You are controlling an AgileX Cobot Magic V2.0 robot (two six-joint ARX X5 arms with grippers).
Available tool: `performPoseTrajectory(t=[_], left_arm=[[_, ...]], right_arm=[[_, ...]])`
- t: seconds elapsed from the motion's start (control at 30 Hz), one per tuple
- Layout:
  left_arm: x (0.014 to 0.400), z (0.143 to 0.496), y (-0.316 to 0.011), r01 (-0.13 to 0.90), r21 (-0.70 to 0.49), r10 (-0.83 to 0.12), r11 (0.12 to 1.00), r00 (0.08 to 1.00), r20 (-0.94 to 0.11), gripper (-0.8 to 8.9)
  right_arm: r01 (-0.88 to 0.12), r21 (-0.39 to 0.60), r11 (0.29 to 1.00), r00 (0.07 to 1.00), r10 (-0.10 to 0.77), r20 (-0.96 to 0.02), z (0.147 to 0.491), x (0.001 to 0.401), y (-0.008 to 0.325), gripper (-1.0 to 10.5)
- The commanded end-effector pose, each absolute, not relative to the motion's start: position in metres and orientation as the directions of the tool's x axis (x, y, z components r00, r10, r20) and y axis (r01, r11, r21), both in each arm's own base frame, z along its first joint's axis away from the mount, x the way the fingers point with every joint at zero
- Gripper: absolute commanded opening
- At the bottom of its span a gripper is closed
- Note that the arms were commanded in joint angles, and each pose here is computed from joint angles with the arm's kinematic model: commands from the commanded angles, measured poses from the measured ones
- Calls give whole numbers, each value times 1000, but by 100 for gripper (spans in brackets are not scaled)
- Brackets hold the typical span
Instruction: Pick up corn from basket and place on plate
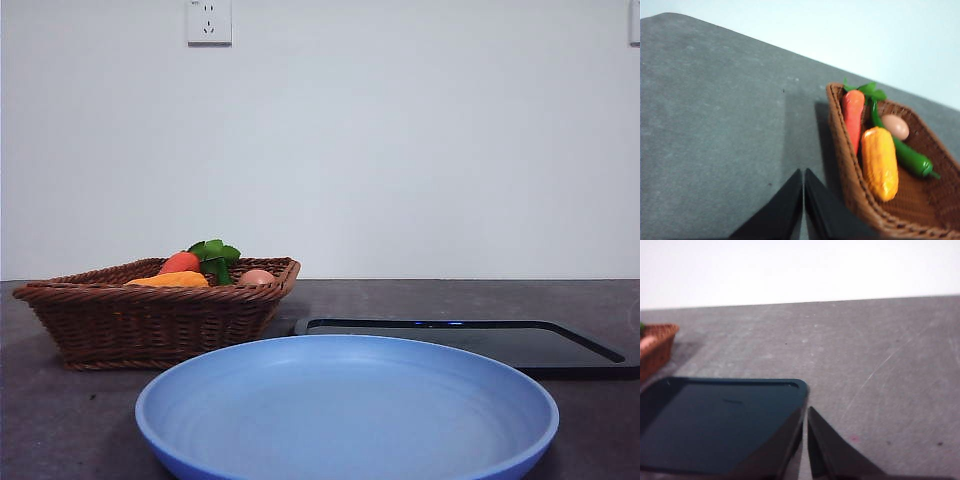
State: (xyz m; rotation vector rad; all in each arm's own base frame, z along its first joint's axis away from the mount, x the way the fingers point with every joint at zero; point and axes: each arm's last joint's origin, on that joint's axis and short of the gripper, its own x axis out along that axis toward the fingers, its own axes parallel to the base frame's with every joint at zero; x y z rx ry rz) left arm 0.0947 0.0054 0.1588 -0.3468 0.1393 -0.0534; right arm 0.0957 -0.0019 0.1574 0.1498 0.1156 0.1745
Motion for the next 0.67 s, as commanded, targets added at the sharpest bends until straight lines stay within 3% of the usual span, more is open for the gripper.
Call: performPoseTrajectory(t=[0.03, 0.13, 0.3, 0.67], left_arm=[[96, 153, 6, 15, -419, -75, 908, 989, -128, 7], [96, 155, 5, 19, -475, -87, 880, 989, -123, 7], [94, 164, 2, 127, -500, -203, 857, 974, -100, 7], [89, 207, -1, 171, -510, -297, 843, 939, -176, 7]], right_arm=[[-148, 287, 946, 978, 183, -100, 156, 96, -2, 2], [-143, 374, 917, 976, 193, -101, 156, 96, -2, 2], [-189, 492, 850, 962, 261, -80, 163, 94, 0, 2], [-226, 501, 835, 958, 283, -40, 213, 82, 2, 2]])
